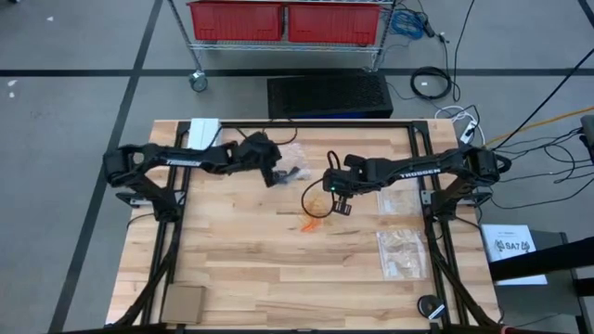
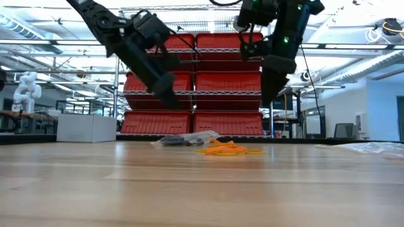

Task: Sort rubber bands
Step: Move the top left transparent zip bag to the top left of the table

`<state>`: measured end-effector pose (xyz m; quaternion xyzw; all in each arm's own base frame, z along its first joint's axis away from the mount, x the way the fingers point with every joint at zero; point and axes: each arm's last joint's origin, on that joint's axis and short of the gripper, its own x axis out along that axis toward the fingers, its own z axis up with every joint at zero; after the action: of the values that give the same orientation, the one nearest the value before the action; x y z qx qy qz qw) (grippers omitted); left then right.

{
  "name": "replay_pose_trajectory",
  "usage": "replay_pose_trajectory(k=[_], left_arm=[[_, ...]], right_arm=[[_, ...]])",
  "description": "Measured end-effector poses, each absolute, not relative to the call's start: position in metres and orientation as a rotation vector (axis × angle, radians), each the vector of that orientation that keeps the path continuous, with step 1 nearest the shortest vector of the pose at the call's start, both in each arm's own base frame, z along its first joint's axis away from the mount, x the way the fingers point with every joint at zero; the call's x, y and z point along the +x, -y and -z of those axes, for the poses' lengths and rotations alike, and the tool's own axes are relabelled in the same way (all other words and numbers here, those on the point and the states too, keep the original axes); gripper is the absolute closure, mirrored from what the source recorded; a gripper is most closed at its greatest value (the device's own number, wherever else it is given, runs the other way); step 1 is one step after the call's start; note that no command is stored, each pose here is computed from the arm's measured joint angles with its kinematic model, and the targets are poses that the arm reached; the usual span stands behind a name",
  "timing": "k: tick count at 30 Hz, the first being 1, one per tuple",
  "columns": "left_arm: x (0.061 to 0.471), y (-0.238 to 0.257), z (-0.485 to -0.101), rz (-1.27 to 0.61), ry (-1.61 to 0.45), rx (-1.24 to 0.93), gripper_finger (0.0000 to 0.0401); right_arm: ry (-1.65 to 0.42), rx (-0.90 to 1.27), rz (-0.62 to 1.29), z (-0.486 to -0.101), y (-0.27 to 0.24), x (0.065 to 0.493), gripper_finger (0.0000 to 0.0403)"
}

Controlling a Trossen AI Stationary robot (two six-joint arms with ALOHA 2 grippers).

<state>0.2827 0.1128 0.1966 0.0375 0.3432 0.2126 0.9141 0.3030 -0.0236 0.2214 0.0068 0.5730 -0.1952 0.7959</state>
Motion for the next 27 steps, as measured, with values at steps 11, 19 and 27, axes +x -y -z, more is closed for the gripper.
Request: replay_pose_trajectory(k=[11,19,27], left_arm=[[0.307,-0.122,-0.149,-0.465,-0.675,-0.163,0.0401],[0.313,-0.122,-0.129,-0.462,-0.73,-0.199,0.0401],[0.305,-0.114,-0.123,-0.351,-0.89,-0.06,0.0401]], right_arm=[[-1.172,0.127,0.488,-0.173,0.025,0.283,0.0403],[-1.1,0.145,0.475,-0.169,0.017,0.286,0.0403],[-1.103,0.14,0.473,-0.169,0.015,0.285,0.0403]])
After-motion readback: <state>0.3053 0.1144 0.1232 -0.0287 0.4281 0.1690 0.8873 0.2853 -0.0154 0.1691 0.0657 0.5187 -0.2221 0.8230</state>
